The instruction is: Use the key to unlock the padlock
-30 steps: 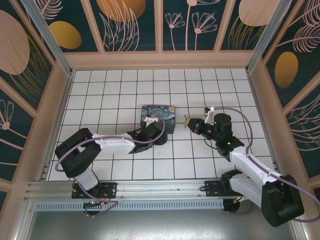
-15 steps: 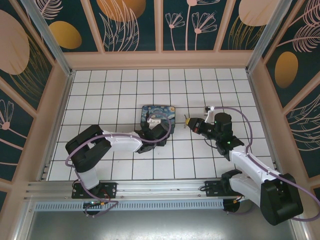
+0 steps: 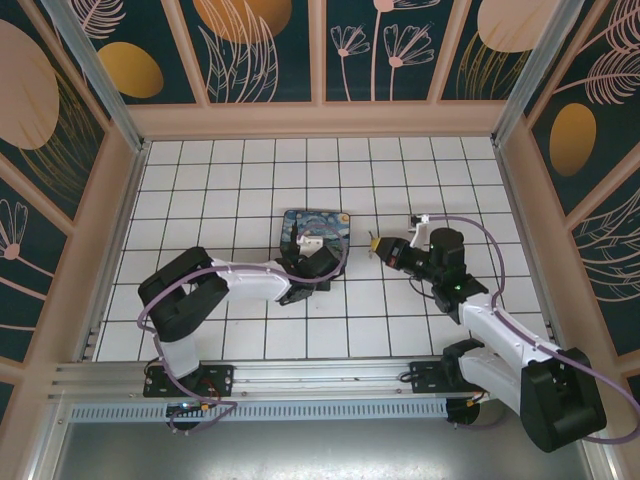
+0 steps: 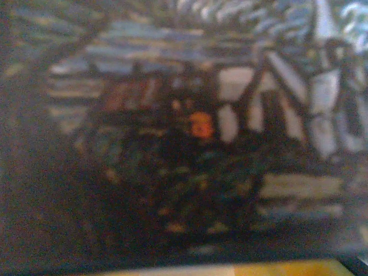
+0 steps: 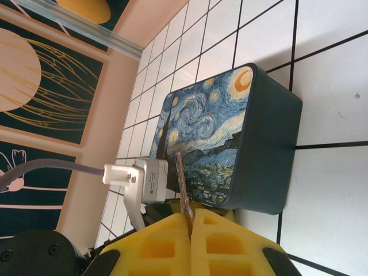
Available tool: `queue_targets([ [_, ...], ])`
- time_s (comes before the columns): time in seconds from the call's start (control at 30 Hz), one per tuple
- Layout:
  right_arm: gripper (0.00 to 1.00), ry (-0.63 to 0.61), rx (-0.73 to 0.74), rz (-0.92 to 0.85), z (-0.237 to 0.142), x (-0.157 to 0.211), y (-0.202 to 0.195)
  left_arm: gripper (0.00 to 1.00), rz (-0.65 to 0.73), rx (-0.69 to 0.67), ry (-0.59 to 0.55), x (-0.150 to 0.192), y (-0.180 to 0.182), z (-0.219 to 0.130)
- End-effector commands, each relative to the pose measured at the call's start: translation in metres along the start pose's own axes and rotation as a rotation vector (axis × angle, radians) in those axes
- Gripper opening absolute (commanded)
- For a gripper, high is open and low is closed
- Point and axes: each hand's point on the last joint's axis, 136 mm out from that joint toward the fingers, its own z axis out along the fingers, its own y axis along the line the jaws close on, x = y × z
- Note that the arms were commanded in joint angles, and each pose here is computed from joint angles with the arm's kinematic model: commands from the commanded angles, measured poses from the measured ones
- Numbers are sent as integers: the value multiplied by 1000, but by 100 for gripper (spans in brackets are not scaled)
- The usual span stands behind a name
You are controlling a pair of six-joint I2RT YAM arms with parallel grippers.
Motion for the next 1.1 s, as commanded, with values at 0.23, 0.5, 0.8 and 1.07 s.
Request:
queue_targets([
  [0.23, 0, -25, -36, -8, -6, -1, 6, 26, -5, -21, -12, -7, 0, 0],
  [0.5, 0, -15, -15, -31, -7, -4, 8, 26, 32, -38, 7, -19, 5, -33],
  [0.8, 0, -17, -12, -72, -9, -18, 20, 25, 50, 9, 57, -48, -9, -91],
  [1.07, 0, -5, -18, -106, -20, -26, 39, 25, 104, 41, 212, -51, -28, -121],
])
